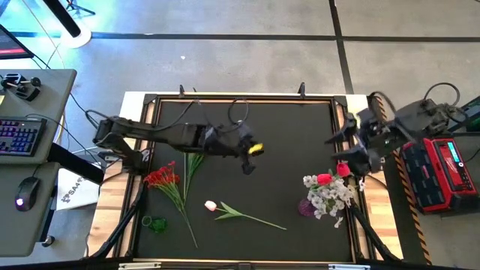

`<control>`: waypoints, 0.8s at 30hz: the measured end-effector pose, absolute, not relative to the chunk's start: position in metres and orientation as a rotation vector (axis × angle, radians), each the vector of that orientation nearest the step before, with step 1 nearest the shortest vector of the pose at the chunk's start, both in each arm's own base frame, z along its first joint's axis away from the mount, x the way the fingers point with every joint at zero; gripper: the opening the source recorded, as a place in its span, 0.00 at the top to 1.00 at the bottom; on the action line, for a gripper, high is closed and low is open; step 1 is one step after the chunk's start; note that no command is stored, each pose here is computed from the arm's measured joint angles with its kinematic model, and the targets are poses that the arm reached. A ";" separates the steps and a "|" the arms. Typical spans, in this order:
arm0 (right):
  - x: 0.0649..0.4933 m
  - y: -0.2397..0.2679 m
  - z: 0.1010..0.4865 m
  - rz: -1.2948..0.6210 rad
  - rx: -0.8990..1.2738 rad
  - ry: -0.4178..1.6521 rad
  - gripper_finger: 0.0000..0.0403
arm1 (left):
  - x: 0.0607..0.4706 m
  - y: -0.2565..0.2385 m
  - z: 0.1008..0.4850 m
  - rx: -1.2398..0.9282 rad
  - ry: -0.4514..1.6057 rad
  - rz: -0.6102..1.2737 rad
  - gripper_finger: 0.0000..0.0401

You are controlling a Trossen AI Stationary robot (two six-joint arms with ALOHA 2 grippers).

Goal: Sort flowers into vase by color
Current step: Put the bottom red flower into the green vase

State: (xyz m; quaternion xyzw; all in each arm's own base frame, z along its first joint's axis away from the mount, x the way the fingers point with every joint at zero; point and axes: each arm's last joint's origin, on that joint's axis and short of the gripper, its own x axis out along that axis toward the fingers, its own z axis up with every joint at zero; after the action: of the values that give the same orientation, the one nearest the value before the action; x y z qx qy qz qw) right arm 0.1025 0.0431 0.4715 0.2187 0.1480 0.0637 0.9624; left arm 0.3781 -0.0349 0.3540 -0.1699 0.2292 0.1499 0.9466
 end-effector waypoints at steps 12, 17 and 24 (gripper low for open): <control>0.144 0.059 0.469 -0.010 0.429 0.254 0.41 | 0.311 -0.101 0.319 -0.650 0.707 0.849 0.75; 0.180 0.079 0.465 0.031 0.431 0.239 0.41 | 0.283 -0.129 0.315 -0.681 0.780 0.921 0.75; 0.229 0.096 0.449 0.046 0.429 0.255 0.41 | 0.250 -0.140 0.281 -0.707 0.802 1.163 0.75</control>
State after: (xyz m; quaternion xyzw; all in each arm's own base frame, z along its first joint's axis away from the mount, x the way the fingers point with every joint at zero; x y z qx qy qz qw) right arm 0.2290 0.0961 0.4491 0.2124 0.1262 0.0229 0.9687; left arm 0.2495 -0.1401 0.2813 -0.3179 0.3604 0.5228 0.7040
